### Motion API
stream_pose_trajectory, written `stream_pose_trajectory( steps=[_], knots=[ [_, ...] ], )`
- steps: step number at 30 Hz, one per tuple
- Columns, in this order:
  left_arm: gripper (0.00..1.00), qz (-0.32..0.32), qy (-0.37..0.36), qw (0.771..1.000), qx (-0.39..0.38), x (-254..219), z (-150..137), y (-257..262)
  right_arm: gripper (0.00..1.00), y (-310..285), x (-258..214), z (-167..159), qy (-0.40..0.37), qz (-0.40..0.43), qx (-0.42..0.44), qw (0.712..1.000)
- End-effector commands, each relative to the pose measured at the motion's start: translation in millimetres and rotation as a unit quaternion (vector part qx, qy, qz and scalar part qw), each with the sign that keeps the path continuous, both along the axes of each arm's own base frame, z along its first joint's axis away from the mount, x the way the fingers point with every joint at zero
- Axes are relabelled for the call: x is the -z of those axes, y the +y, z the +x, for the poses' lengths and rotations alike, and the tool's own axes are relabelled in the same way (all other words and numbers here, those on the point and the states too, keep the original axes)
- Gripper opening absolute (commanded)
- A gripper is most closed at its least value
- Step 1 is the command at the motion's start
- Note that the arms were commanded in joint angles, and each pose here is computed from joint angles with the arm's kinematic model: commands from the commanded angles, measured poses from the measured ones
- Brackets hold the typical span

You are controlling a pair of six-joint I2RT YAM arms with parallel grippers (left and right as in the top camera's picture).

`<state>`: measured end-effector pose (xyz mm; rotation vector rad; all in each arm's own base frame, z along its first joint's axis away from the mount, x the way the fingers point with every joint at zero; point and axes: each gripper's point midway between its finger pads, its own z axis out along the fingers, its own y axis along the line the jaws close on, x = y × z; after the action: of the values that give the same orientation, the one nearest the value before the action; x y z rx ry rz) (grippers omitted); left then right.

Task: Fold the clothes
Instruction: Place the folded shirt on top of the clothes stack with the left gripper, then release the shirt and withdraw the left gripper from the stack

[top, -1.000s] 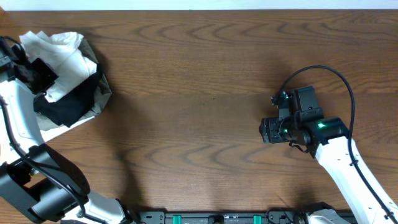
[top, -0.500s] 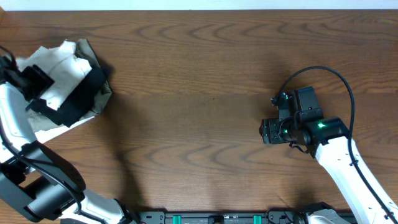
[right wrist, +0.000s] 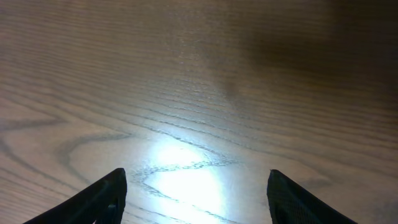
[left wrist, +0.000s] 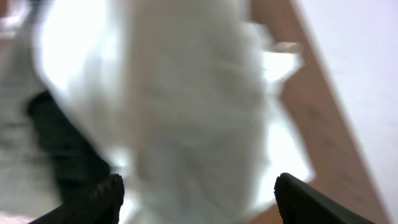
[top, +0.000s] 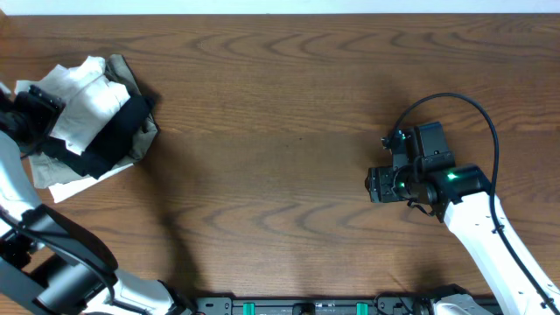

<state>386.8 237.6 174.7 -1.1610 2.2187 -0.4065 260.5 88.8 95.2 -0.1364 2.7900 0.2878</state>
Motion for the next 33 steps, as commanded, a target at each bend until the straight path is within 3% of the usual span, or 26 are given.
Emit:
stream_pose_trajectory(
  steps=[1, 2, 4, 5, 9, 14, 20, 23, 28, 33],
  knots=[
    [0.79, -0.020, -0.096, 0.992, 0.080, -56.1, 10.0, -39.1, 0.71, -5.7, -3.9, 3.6, -0.012, -0.014, 0.001, 1.000],
    [0.80, -0.014, -0.100, 0.991, 0.092, -61.5, 9.6, -45.3, 0.72, -5.4, -4.2, 4.4, -0.014, -0.013, 0.001, 1.000],
    [0.89, 0.001, -0.104, 0.987, 0.122, -71.2, 8.9, -62.7, 0.95, -2.7, -6.4, 8.5, -0.022, -0.005, 0.004, 1.000],
    [0.93, 0.011, -0.106, 0.984, 0.144, -76.6, 9.2, -75.9, 0.99, -1.1, -8.3, 12.4, -0.029, 0.002, 0.010, 1.000],
    [0.99, 0.050, -0.094, 0.973, 0.205, -88.9, 13.1, -130.0, 0.99, 4.4, -19.9, 33.7, -0.072, 0.026, 0.036, 0.996],
    [1.00, 0.118, -0.046, 0.951, 0.281, -86.0, 11.0, -205.9, 0.99, 9.3, -37.6, 59.7, -0.135, 0.040, 0.038, 0.989],
    [0.98, 0.178, 0.002, 0.920, 0.350, -71.9, 0.4, -273.5, 0.99, -7.7, -49.2, 79.7, -0.186, 0.002, 0.068, 0.980],
    [0.98, 0.202, 0.008, 0.911, 0.359, -70.7, -1.2, -285.4, 0.99, -17.2, -49.2, 81.7, -0.187, -0.005, 0.082, 0.979],
    [0.98, 0.184, 0.021, 0.907, 0.377, -71.0, -19.4, -293.6, 0.99, -30.4, -52.1, 68.9, -0.166, -0.014, 0.096, 0.981],
    [0.98, 0.191, -0.048, 0.887, 0.418, -111.9, -43.5, -306.0, 0.99, -36.4, -85.0, 44.7, -0.195, -0.006, 0.104, 0.975]
  ],
)
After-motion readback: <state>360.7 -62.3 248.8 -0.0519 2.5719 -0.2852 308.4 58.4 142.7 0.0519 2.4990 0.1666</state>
